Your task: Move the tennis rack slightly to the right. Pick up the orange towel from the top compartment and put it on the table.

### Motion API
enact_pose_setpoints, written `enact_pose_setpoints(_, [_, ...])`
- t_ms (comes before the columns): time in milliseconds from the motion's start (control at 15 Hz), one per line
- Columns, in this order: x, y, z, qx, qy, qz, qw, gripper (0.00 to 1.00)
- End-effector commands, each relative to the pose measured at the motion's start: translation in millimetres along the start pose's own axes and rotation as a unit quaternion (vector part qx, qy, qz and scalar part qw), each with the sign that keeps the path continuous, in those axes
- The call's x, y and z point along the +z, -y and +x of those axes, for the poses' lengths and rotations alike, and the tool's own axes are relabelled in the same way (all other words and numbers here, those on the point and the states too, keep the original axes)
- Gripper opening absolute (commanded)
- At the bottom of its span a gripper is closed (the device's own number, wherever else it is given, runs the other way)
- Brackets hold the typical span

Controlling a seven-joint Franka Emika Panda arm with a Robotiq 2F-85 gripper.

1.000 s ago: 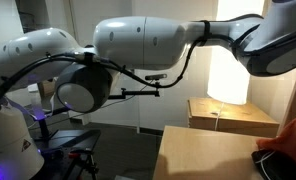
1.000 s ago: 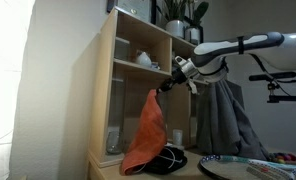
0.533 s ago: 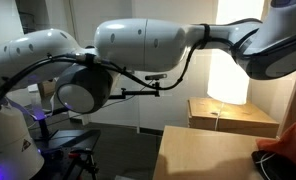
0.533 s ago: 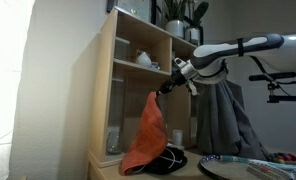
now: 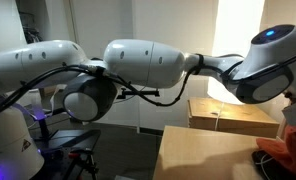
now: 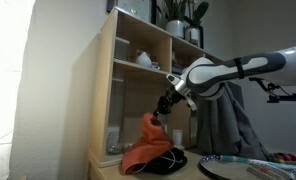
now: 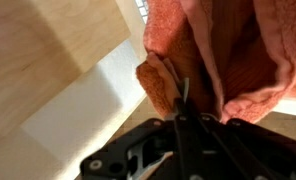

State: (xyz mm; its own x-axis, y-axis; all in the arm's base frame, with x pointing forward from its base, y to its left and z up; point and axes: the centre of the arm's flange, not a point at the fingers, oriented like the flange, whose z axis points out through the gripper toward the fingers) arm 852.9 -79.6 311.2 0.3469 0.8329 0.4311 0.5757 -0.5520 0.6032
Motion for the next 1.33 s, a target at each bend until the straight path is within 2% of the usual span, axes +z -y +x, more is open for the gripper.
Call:
enact_pose_setpoints(0, [10.5,31.9,-7.7,-0.070,0.024,-0.003,0.9972,0.02])
enact_pose_setpoints(333, [35.2,65.2,-14.8,-0.152,0.051,0.018,0.9869,0.02])
enact_pose_setpoints(533, [43.8,83.2,-18.4,-0.204,0.058,0.037,0.9766,0.02])
enact_pose_setpoints(1000, [59.9,113.3,-25.0,-0.318,0.067,0.076,0.9426,0.02])
enact_pose_setpoints(1200, [61.1,123.4,-30.1,-0.368,0.062,0.093,0.9233,0.02])
enact_pose_setpoints(1267, [62.6,124.4,-31.2,-0.375,0.059,0.093,0.9203,0.02])
